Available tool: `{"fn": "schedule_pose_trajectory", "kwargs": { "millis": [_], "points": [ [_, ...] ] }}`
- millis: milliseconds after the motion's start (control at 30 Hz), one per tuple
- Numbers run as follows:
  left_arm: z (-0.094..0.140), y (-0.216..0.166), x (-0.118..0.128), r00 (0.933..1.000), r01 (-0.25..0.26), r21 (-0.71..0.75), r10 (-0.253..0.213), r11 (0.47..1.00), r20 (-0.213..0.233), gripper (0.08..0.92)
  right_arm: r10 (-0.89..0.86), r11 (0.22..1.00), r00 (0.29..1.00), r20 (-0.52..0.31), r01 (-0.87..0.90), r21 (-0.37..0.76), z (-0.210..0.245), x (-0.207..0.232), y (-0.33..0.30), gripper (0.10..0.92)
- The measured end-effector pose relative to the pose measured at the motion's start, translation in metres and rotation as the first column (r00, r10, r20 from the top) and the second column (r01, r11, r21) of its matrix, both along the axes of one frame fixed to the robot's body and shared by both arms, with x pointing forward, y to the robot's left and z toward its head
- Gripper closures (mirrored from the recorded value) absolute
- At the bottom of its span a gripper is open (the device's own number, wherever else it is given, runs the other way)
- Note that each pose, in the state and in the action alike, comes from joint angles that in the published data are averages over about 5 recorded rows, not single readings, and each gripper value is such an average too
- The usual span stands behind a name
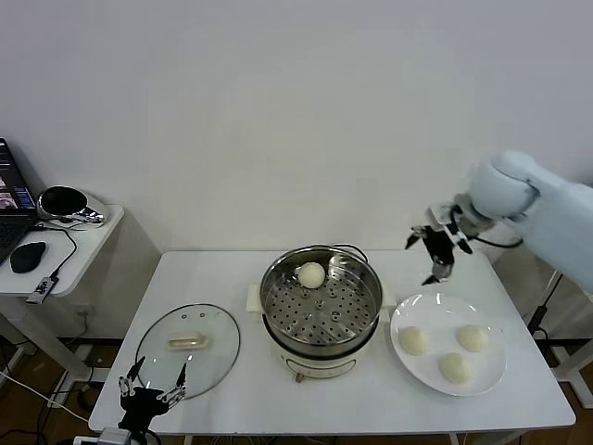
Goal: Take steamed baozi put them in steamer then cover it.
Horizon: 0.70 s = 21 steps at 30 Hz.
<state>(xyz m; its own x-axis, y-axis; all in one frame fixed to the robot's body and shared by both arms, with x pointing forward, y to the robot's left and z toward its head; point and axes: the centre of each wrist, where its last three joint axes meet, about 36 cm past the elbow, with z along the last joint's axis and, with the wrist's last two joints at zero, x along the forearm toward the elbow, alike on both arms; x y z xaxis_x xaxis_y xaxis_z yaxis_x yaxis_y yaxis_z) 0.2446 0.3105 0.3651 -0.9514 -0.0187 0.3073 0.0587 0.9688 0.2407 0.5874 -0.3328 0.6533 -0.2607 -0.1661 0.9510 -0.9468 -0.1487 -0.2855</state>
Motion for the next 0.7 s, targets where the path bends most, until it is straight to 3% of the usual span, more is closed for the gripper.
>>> {"fn": "schedule_pose_trajectory", "kwargs": {
  "millis": [700],
  "points": [
    [-0.007, 0.003, -0.007, 0.9994, -0.018, 0.007, 0.019, 1.000, -0.028, 0.177, -0.107, 0.994, 0.992, -0.065, 0.107, 0.005, -0.144, -0.019, -0.017, 0.200]
  ]
}}
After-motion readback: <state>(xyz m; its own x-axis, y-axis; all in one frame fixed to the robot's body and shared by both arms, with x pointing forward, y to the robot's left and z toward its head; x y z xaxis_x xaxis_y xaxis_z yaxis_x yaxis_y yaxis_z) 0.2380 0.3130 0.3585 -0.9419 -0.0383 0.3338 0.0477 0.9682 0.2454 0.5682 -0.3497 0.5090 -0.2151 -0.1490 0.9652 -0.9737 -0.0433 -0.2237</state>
